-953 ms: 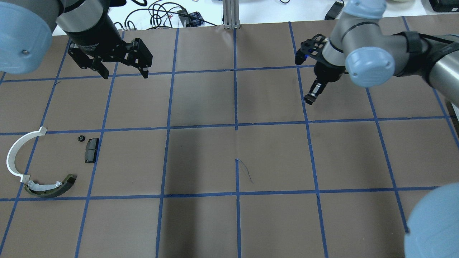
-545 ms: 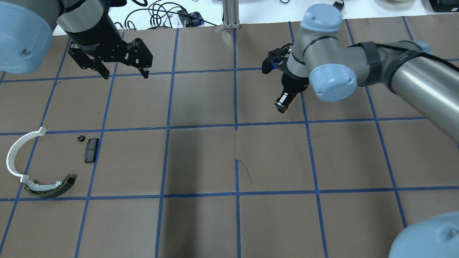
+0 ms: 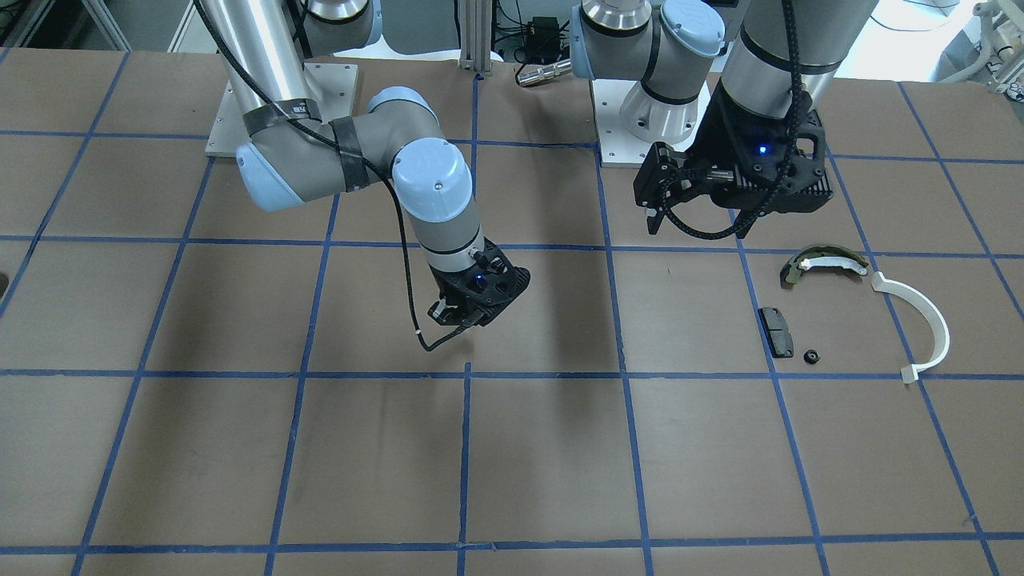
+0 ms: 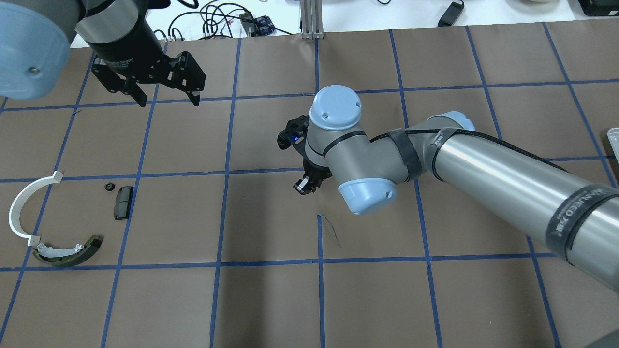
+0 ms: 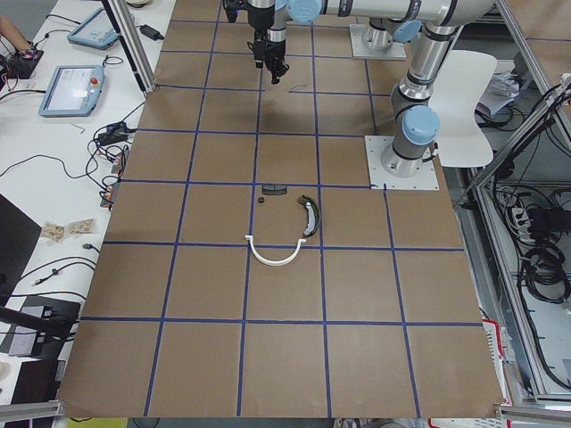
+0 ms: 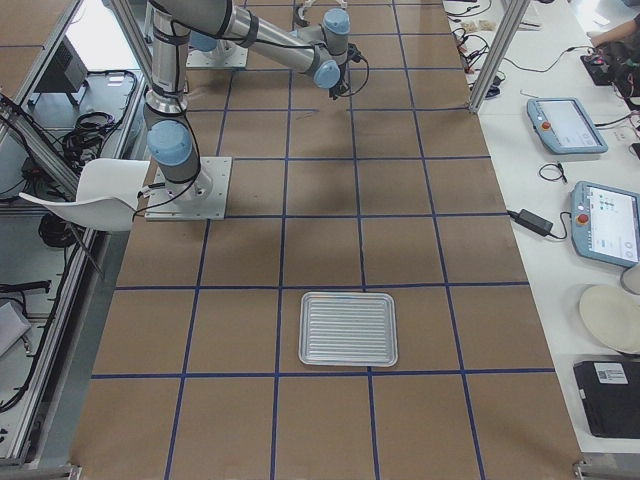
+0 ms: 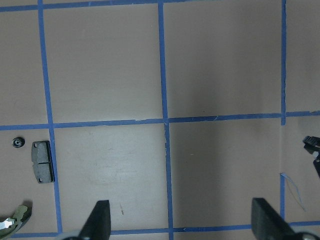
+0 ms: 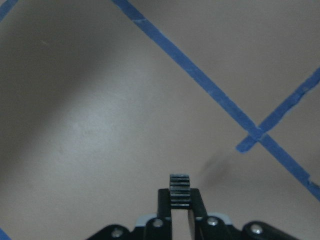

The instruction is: Place bearing gear from tray to pile

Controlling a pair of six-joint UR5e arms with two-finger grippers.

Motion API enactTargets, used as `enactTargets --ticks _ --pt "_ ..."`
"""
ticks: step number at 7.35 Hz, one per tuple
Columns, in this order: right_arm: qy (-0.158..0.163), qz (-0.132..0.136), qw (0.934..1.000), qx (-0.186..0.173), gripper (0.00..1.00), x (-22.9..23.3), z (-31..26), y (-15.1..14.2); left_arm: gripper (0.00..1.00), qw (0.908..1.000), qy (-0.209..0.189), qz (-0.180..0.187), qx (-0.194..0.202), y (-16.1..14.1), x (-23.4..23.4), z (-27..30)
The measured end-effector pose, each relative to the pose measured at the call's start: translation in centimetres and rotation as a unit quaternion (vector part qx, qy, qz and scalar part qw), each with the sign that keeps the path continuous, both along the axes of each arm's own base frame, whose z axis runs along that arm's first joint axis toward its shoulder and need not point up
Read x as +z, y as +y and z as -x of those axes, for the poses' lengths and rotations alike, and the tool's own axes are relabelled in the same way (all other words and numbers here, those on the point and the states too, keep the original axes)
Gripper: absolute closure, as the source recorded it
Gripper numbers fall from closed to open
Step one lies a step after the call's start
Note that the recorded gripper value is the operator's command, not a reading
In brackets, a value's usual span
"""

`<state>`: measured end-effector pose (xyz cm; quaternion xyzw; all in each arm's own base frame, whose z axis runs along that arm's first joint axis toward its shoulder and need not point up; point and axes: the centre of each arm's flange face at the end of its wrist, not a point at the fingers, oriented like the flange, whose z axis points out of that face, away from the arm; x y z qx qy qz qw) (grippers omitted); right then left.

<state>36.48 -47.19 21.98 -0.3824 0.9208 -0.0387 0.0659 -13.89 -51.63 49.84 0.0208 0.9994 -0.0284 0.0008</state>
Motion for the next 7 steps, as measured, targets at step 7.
enactTargets --ticks 7 --pt "0.008 0.043 0.9975 -0.056 0.0 1.1 3.7 -3.5 0.0 0.9984 -0.002 -0.055 0.013 -1.6 -14.2 -0.2"
